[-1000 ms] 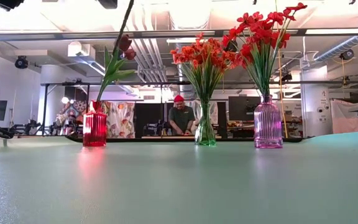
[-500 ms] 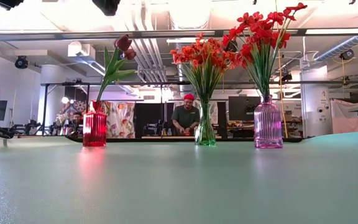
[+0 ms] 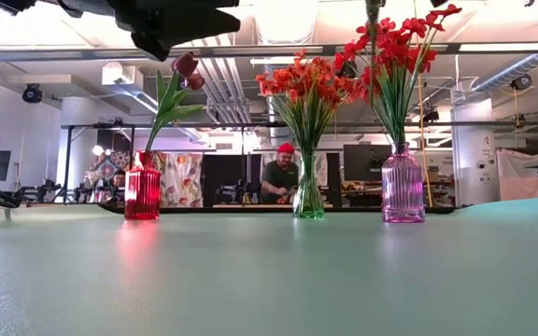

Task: Sort flowers into vase by color
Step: Put the red flowers into the violet flower vase

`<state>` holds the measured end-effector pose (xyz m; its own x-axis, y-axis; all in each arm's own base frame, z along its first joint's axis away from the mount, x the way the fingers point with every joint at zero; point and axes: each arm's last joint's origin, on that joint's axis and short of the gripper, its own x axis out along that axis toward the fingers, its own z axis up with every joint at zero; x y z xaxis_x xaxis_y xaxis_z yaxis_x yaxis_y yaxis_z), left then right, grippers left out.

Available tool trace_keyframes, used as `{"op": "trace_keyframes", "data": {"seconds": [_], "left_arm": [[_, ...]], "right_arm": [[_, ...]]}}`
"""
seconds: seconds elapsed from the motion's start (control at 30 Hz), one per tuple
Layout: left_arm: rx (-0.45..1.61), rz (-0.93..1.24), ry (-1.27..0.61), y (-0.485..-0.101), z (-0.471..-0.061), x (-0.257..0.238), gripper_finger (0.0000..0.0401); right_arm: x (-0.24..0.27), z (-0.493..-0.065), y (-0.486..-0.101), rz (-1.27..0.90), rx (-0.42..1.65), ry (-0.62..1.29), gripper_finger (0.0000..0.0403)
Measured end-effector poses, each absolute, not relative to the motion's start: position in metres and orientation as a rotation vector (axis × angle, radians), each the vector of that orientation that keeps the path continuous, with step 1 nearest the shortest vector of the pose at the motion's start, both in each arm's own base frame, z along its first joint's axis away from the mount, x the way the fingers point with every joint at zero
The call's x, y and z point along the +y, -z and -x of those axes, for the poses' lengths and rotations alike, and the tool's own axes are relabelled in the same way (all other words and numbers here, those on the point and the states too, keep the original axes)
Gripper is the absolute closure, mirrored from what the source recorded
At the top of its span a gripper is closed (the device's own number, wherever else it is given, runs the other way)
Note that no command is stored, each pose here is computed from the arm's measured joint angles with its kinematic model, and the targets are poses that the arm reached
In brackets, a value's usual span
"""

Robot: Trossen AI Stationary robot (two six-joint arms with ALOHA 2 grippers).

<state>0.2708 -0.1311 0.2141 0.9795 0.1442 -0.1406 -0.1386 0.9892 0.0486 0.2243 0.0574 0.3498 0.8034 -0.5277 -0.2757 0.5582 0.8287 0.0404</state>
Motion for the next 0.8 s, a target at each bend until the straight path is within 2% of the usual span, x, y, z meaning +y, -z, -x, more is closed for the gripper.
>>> {"op": "trace_keyframes", "data": {"seconds": [0.37,0.6,0.7,0.8], "left_arm": [[0.214,-0.08,-0.209,-0.207,-0.276,-0.116,0.0212],[0.268,-0.061,0.005,-0.203,-0.278,-0.117,0.0212],[0.273,-0.061,0.03,-0.203,-0.277,-0.117,0.0212],[0.271,-0.062,0.027,-0.203,-0.278,-0.117,0.0212]], "right_arm": [[0.095,-0.202,-0.338,-0.249,0.259,0.361,0.0381],[0.134,-0.179,-0.337,-0.357,0.335,0.076,0.0381],[0.138,-0.169,-0.332,-0.374,0.362,0.132,0.0381],[0.128,-0.158,-0.324,-0.381,0.387,0.291,0.0381]]}}
